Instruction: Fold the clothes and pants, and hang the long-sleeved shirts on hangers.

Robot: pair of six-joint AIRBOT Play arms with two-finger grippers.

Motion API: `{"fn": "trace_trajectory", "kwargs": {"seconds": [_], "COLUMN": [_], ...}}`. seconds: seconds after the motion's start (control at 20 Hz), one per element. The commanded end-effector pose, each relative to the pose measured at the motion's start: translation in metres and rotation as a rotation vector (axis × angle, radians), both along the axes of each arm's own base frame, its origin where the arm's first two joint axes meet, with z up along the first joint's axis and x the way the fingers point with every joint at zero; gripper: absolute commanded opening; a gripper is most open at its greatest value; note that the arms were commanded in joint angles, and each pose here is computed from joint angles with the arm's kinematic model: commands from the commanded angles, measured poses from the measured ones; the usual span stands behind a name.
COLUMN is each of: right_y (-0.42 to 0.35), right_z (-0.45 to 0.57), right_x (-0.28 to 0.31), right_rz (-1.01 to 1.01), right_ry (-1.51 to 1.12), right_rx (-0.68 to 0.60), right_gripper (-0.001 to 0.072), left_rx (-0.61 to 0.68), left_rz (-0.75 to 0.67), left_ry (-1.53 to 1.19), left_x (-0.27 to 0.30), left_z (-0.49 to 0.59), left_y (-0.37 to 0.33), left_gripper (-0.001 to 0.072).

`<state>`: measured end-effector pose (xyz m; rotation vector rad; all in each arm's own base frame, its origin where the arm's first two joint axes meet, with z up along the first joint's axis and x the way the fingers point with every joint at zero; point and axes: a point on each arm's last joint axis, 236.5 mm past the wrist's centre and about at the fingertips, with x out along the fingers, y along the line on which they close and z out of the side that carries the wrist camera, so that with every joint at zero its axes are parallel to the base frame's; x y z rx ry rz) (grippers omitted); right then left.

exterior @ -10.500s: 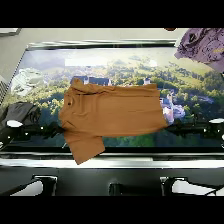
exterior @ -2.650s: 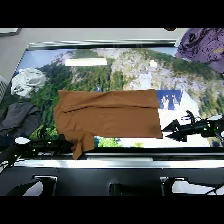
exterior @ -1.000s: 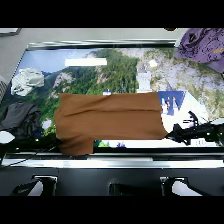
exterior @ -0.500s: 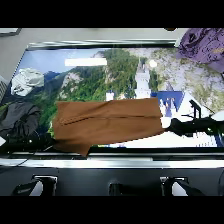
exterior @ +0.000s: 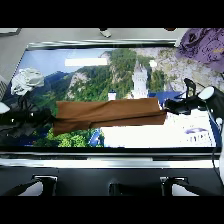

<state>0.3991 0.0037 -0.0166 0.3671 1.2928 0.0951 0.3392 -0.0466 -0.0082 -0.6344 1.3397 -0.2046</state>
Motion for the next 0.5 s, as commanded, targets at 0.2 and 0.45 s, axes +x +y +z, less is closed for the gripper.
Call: {"fn": "trace_trajectory", "kwargs": {"seconds": [0.2,0.45], "right_y": [0.017,0.015], "right_z": [-0.028,-0.049], "right_x": [0.065,0.075], "right_rz": [0.083,0.074], "right_ry": [0.013,0.041], "right_rx": [-0.067,-0.089], "right_gripper": [0.0026,0.0027], "left_rx": [0.004,-0.005], "left_rz": [-0.061,-0.074], "left_ry": [-0.013,0.015], "left_x": [0.090,0.115], "left_z": [-0.020,-0.042], "left_y": [0.005,0.002], "left_gripper": [0.0016,0.0017]}}
